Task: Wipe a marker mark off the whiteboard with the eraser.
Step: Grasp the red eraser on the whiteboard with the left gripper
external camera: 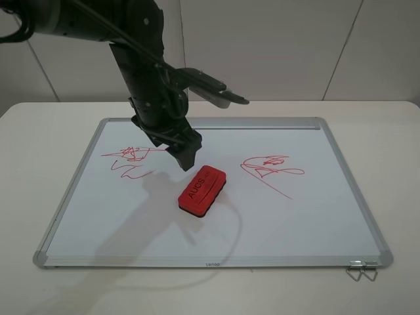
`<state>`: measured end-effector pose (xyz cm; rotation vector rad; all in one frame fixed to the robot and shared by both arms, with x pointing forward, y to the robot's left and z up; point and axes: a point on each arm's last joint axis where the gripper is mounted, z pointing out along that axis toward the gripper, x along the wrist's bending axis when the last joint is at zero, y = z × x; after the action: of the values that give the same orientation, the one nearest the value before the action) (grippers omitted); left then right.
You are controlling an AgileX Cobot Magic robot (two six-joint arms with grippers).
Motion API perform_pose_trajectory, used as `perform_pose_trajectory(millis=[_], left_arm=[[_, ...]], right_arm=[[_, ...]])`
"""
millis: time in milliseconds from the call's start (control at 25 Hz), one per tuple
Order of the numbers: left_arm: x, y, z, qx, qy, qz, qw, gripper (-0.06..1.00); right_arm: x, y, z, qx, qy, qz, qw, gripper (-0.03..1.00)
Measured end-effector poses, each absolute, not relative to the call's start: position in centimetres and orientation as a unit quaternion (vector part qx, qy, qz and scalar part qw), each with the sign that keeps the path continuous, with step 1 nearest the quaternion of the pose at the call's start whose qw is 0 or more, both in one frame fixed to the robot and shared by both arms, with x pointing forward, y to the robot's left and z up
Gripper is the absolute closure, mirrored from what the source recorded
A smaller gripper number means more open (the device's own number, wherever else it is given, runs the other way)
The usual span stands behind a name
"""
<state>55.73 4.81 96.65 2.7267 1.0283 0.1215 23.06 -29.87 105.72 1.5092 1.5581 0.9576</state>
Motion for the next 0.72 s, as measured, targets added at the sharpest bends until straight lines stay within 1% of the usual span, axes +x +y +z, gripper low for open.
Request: perform_pose_trajectory(millis=[160,480,720], left_arm=[[55.3,3.0,96.5,0.922,0.366,0.037,0.118,0.17],[54.0,1.3,96.3,0.901,0.416,0.024,0.119,0.17],[53.6,0.5,94.4,0.896,0.432,0.023,0.096,0.17]], right_arm=[[23.1,-29.9,105.7,0.59,0.609,0.374,0.376,0.14],[23.1,-29.9,105.7,0.59,0.609,0.374,0.376,0.14],[23.1,-29.9,105.7,0.59,0.609,0.374,0.376,0.14]])
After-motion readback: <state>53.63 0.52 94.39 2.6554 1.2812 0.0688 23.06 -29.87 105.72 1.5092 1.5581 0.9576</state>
